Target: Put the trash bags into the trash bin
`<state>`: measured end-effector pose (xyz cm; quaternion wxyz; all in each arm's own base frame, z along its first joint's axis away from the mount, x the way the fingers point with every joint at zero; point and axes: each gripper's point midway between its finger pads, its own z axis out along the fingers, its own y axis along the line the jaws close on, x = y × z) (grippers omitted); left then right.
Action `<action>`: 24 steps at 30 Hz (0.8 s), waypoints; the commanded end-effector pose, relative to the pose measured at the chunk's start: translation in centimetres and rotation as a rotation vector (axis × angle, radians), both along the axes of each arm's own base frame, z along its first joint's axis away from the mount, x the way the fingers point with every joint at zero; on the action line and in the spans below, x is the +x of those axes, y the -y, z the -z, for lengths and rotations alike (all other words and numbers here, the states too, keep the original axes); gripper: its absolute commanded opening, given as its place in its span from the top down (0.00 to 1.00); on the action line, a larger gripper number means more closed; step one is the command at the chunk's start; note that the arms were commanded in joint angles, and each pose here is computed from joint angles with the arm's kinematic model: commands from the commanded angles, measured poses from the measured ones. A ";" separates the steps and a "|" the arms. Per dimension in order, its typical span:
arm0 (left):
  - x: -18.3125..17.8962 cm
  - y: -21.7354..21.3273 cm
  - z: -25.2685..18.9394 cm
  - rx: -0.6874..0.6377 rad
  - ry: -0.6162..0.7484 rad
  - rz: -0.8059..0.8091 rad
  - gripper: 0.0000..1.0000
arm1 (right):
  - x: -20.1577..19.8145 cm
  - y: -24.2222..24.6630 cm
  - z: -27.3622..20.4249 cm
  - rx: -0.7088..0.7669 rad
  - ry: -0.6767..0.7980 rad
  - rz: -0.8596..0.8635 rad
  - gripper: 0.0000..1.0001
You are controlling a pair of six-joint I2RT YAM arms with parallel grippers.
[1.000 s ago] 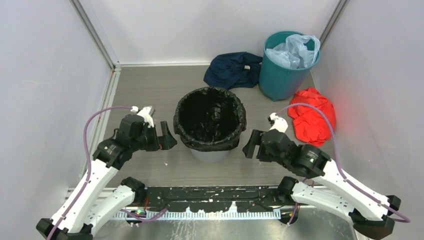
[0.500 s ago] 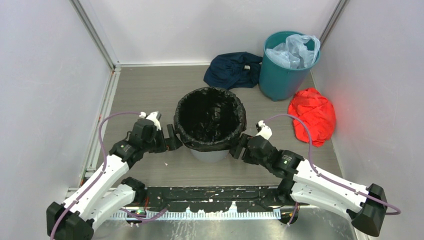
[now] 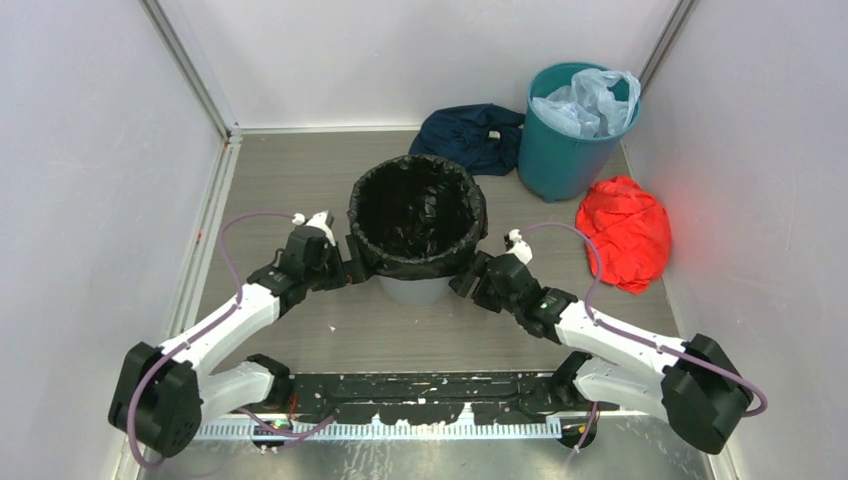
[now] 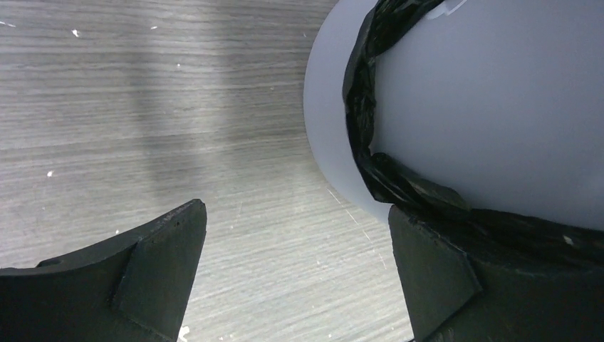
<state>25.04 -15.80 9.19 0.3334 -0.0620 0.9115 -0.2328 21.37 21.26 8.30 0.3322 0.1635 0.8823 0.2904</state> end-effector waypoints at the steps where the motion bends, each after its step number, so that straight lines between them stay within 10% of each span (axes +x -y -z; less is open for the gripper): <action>1: 3.8 0.6 -2.2 -0.016 0.113 -0.043 0.00 | 2.6 -2.0 -3.1 0.105 0.102 -0.034 0.31; 12: 5.5 1.2 -2.9 0.026 0.075 -0.035 0.00 | 1.2 0.1 -4.2 0.000 -0.017 -0.146 0.30; 24: 0.6 -0.8 -6.9 0.017 0.074 -0.026 0.00 | -2.9 7.2 -17.5 -0.207 0.130 -0.139 0.28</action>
